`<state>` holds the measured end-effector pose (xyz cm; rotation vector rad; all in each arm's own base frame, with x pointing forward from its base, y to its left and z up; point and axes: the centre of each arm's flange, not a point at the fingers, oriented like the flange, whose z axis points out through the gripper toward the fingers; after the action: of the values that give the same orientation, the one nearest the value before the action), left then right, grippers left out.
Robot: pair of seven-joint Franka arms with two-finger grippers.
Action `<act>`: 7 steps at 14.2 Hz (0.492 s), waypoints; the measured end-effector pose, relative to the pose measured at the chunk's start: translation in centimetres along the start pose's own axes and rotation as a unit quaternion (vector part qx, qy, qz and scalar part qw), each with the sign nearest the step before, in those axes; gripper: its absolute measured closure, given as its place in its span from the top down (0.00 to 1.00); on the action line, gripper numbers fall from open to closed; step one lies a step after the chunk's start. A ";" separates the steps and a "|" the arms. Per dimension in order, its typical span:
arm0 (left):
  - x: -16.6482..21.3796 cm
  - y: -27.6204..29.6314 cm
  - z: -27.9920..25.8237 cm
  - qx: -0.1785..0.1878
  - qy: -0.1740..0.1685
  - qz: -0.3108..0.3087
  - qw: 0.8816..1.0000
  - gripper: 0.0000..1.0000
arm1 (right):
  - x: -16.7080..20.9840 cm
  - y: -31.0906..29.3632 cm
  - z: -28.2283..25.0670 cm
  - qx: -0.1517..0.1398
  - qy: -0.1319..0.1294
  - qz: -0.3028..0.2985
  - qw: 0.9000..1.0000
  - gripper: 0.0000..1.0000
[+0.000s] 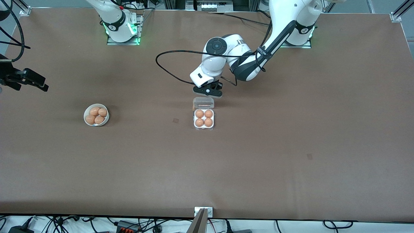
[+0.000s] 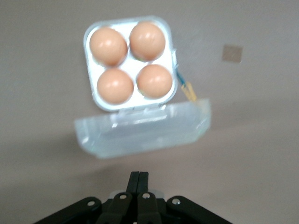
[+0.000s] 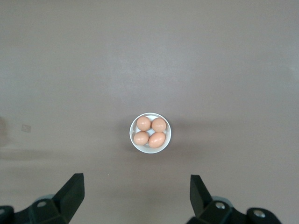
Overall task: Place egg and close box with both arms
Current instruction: 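Push the clear lid over the eggs with the left gripper to shut it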
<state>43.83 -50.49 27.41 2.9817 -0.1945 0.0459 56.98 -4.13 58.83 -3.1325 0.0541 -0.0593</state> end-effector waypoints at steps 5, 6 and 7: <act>4.7 -2.6 -0.2 -0.023 0.085 0.006 0.996 0.01 | 0.0 -0.4 0.0 0.000 0.000 -0.004 1.000 1.00; 5.7 -2.9 -0.9 -0.024 0.095 0.003 0.995 0.01 | 0.0 -0.4 0.0 0.000 0.000 -0.003 1.000 1.00; 6.3 -3.0 -1.5 -0.027 0.103 0.001 0.994 0.01 | 0.0 -0.4 0.0 0.000 0.000 -0.003 1.000 1.00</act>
<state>50.46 -48.13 28.74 2.8970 -0.1702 0.3417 57.01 -3.76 58.82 -3.1324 0.0438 -0.0590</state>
